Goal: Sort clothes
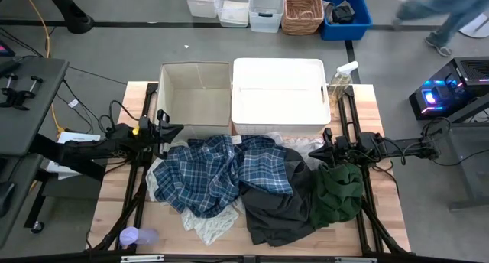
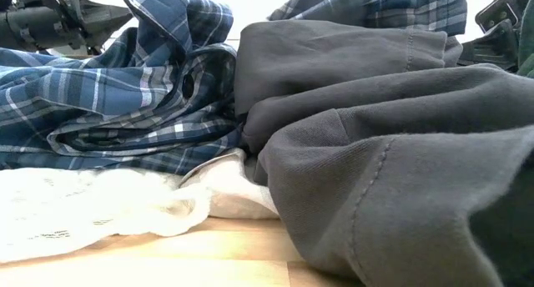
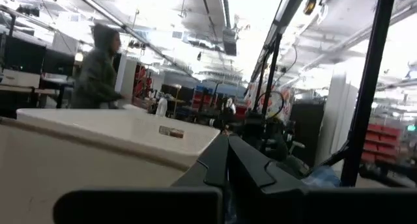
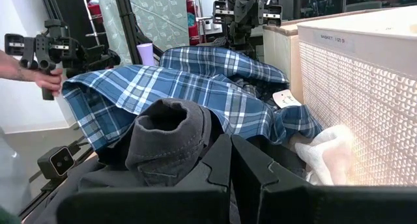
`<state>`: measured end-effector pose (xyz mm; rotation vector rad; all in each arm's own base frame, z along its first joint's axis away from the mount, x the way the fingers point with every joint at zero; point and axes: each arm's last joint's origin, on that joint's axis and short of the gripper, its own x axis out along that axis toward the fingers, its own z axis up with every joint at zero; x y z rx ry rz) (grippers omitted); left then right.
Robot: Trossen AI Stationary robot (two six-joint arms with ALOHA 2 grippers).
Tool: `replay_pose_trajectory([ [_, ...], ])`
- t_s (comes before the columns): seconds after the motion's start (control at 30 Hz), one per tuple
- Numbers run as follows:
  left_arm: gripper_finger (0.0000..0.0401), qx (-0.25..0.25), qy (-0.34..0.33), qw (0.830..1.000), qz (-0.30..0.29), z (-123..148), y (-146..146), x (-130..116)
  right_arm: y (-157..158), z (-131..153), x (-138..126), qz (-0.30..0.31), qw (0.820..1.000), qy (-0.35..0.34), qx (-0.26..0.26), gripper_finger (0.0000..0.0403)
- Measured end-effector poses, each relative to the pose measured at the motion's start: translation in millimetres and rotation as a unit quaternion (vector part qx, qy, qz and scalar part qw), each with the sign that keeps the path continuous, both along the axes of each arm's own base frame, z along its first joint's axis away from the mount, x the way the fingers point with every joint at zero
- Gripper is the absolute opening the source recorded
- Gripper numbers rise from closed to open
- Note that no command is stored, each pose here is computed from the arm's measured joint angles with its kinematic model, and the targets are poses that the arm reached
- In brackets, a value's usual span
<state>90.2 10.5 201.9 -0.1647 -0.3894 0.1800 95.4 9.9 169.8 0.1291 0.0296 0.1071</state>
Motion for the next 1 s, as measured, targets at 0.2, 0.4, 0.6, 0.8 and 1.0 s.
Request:
replay_pose_trajectory([
  [0.2,0.0000,-0.134,-0.149,0.979,-0.039,20.3,1.2,-10.8,0.0,0.2,0.0,0.000,1.000,0.000,0.000,0.0000],
  [0.4,0.0000,-0.114,0.004,0.991,-0.066,63.1,-1.3,1.2,0.0,0.0,0.0,0.000,1.000,0.000,0.000,0.0000],
  [0.6,0.0025,-0.084,0.290,0.948,-0.102,117.5,-4.1,29.3,0.0,0.0,0.0,0.000,1.000,0.000,0.000,0.0000],
  [0.8,0.0123,-0.058,0.453,0.876,-0.154,135.4,-17.1,80.8,0.0,0.0,0.0,0.000,1.000,0.000,0.000,0.0000],
  [1.0,0.0236,-0.021,0.621,0.765,-0.170,108.7,-42.6,135.9,0.0,0.1,0.0,0.000,1.000,0.000,0.000,0.0000],
])
